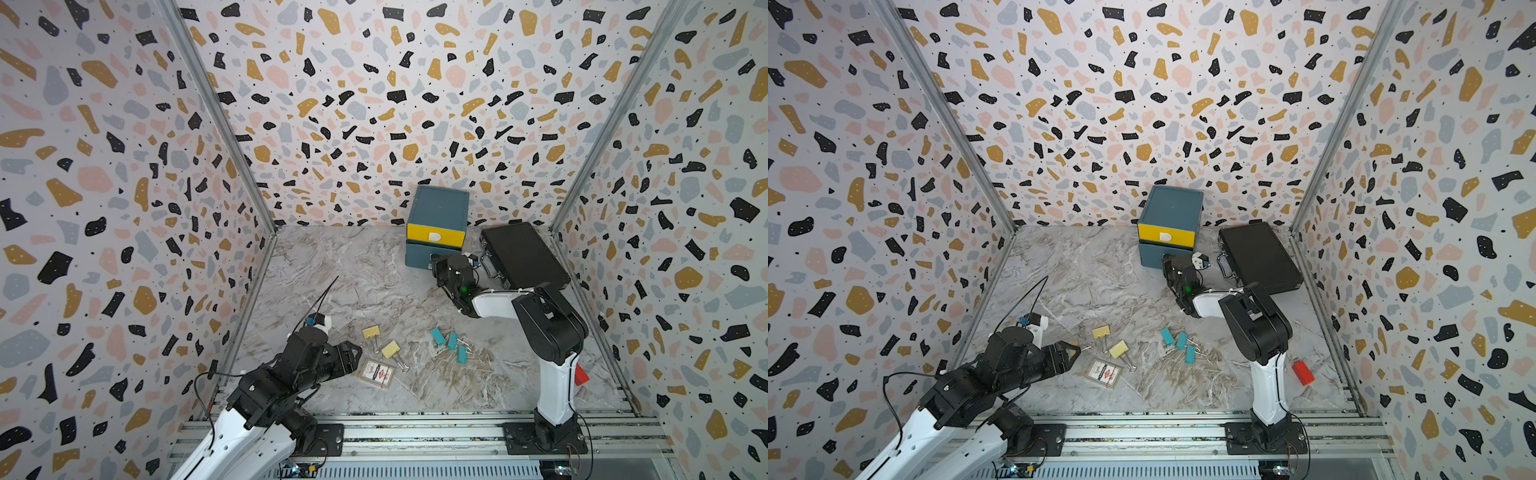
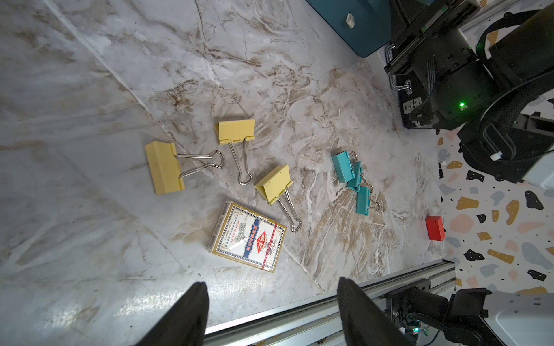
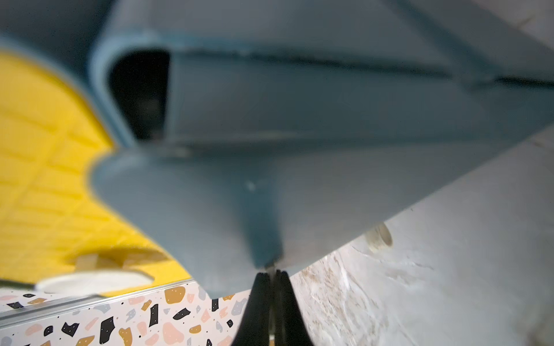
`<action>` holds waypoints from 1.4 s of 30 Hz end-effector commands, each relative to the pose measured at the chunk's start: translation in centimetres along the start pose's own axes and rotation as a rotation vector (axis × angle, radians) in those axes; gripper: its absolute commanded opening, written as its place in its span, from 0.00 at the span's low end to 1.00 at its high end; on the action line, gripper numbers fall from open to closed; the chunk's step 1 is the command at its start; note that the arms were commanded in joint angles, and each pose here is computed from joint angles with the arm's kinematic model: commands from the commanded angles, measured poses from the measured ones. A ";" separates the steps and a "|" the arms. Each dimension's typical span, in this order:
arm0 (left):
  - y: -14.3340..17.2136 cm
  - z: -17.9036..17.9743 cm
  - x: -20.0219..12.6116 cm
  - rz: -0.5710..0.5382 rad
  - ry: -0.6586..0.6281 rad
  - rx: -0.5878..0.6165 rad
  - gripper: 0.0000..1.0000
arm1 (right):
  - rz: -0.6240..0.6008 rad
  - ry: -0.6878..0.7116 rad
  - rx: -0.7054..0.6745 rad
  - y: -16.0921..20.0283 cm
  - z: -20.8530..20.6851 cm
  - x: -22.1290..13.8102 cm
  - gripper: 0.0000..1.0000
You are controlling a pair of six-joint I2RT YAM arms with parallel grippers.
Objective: Put the binder clips in the drawer according to color
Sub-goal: Open the drawer in the storage box.
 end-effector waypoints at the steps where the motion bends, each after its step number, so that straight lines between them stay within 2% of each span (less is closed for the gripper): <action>1: -0.5 -0.4 0.2 -0.026 0.016 0.017 0.72 | -0.004 -0.021 0.010 1.0 1.7 -2.5 0.00; 10: -0.6 -0.6 0.6 -0.018 0.015 0.015 0.72 | 0.019 0.091 -0.012 2.0 0.2 -6.6 0.00; 24: -0.5 -0.4 0.7 -0.014 0.012 0.013 0.72 | 0.059 0.145 -0.050 3.9 -0.4 -8.0 0.00; 35: -0.4 -0.5 1.2 0.013 0.001 0.006 0.73 | 0.048 0.182 -0.053 3.9 -1.4 -8.1 0.00; 42: -0.3 -0.7 1.6 0.052 -0.016 0.010 0.74 | 0.049 0.205 -0.099 3.8 -1.1 -8.6 0.34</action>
Point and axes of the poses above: each gripper's point midway between its finger pads, its own x axis out along the fingers, its own z axis along the line the jaws close on, y = z × x, the point moved 4 cm from there along -x, back along the fingers, and after that the axes turned 1 degree about x, right-handed, at the moved point
